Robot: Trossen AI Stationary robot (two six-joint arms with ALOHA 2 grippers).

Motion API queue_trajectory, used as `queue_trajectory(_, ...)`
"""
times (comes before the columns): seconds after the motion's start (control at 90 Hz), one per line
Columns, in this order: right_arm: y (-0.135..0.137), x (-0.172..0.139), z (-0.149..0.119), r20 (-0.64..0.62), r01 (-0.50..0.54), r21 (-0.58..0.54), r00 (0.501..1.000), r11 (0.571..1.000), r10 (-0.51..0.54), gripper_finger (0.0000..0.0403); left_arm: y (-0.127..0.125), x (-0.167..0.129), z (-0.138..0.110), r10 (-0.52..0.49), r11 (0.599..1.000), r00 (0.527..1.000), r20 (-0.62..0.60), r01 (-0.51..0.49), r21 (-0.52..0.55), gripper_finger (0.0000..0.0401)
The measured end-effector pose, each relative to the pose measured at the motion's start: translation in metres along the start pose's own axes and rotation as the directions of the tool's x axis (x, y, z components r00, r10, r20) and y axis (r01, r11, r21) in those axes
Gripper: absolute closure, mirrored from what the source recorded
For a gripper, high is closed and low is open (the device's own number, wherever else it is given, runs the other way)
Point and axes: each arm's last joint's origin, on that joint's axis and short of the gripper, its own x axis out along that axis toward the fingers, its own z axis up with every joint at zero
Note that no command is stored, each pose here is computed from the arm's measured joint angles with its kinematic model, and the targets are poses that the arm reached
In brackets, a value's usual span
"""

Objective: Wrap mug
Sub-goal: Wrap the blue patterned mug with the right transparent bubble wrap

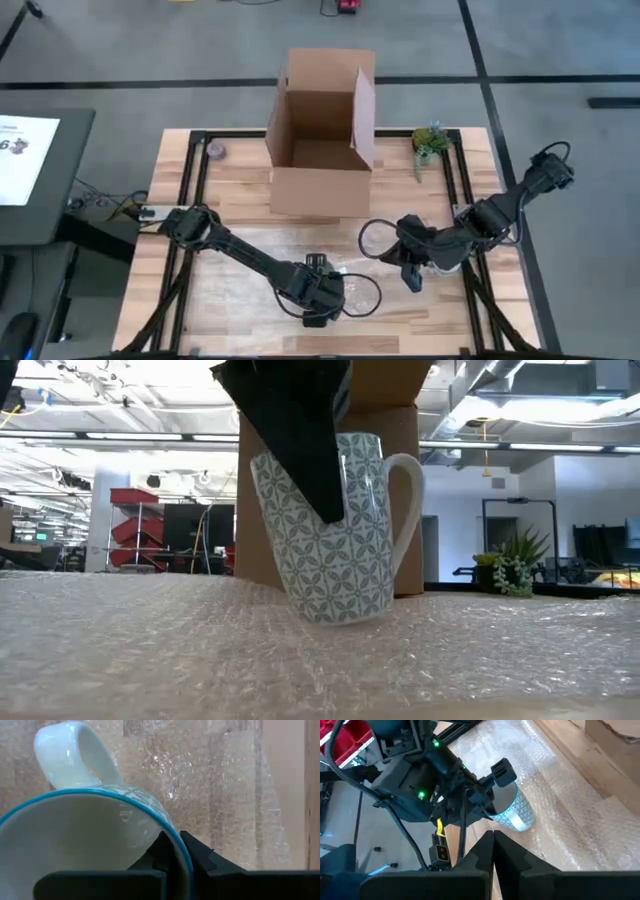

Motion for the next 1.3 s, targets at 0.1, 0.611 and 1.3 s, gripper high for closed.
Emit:
queue_trajectory(0.1, 0.0, 0.0, 0.0, 0.0, 0.0, -0.001, 1.0, 1.0, 0.0, 0.0403, -0.001, 0.0, 0.0, -0.015, 1.0, 1.0, -0.011, 0.015, 0.006, 0.0366)
queue_trajectory(0.611, -0.001, 0.0, -0.001, -0.005, 0.007, -0.006, 1.0, 1.0, -0.007, 0.0403, 0.011, -0.011, 0.007, -0.001, 0.999, 0.999, -0.038, -0.001, -0.045, 0.027)
queue_trajectory(1.3, 0.01, 0.037, -0.026, -0.205, 0.014, -0.059, 0.978, 0.998, -0.026, 0.0371, -0.002, -0.092, -0.011, 0.035, 0.993, 0.969, -0.243, -0.062, -0.103, 0.0271)
